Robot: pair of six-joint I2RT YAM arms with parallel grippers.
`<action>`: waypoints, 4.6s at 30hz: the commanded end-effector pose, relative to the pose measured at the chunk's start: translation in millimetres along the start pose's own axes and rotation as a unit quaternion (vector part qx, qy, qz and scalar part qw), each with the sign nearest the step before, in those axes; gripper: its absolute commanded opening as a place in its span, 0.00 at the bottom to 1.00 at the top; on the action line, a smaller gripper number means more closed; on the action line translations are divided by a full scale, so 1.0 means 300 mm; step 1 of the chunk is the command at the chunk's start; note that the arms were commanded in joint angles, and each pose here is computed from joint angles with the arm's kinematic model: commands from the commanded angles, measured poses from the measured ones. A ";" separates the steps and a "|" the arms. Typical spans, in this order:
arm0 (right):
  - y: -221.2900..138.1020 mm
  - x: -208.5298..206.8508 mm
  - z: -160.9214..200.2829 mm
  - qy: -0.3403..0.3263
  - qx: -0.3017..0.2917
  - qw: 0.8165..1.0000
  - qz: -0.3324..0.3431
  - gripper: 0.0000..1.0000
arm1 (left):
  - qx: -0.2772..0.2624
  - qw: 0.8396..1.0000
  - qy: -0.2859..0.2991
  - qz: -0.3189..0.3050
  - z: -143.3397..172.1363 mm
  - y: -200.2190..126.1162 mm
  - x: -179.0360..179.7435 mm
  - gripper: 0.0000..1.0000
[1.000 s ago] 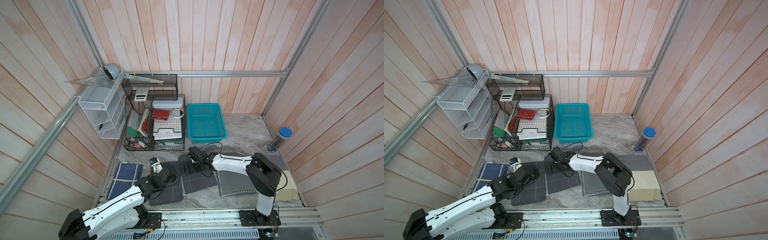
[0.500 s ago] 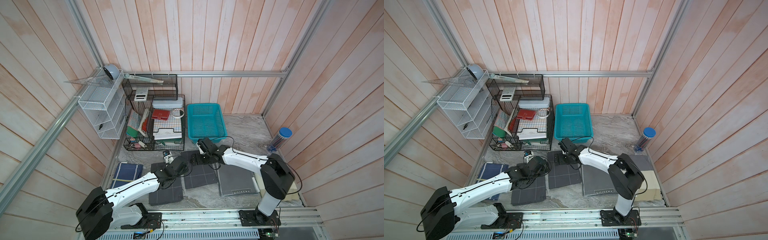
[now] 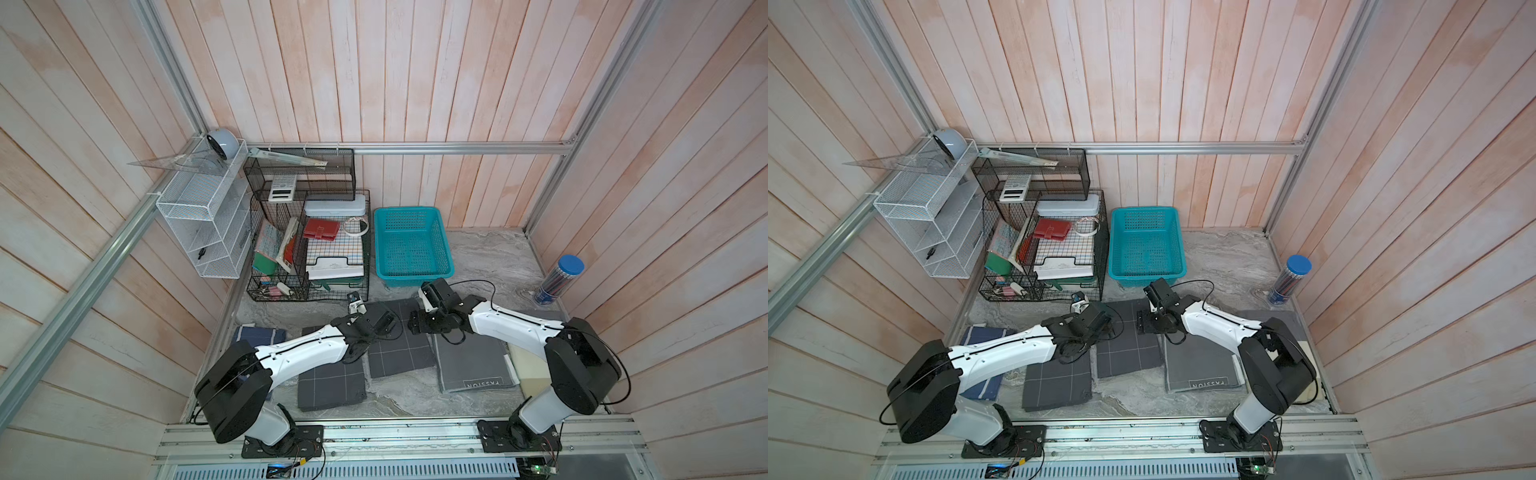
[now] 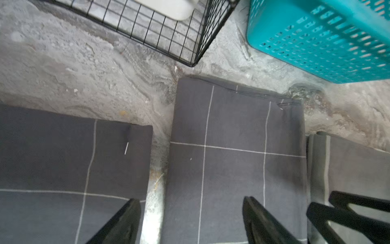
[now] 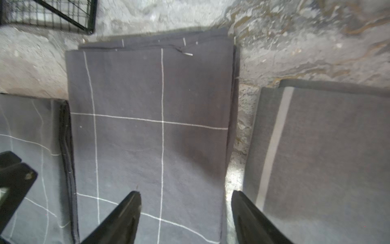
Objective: Put the folded pillowcase in the basket
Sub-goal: Pick up the pillowcase at the center of the board, then adjust the basket at the center of the board, then place the pillowcase in the basket.
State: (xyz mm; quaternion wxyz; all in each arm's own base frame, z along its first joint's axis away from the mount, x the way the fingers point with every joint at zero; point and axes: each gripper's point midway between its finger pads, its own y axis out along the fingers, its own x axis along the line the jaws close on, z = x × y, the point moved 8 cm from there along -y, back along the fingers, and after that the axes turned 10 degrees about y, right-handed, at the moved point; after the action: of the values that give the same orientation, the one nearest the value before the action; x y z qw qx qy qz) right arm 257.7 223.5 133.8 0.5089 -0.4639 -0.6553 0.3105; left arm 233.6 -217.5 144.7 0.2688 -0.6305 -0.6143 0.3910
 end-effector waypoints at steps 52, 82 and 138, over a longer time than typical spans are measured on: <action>-0.032 0.029 0.030 -0.001 -0.023 0.999 0.042 0.09 | 0.019 0.999 0.029 0.007 -0.002 0.033 -0.129 0.08; -0.337 0.073 -0.700 0.033 -0.254 0.967 0.002 0.03 | -0.138 0.988 0.074 -0.012 -0.748 -0.091 -0.432 0.00; 0.100 -0.141 -0.840 0.085 -0.169 0.982 0.026 0.00 | -0.092 0.992 0.083 -0.012 -0.686 0.435 -0.467 0.00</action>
State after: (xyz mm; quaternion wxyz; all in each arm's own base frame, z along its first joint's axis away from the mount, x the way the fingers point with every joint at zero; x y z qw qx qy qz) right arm 503.4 180.9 164.5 0.4686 -0.5844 -0.6406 0.1688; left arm 484.6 -336.5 189.9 0.2564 -0.6810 -0.6292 0.2731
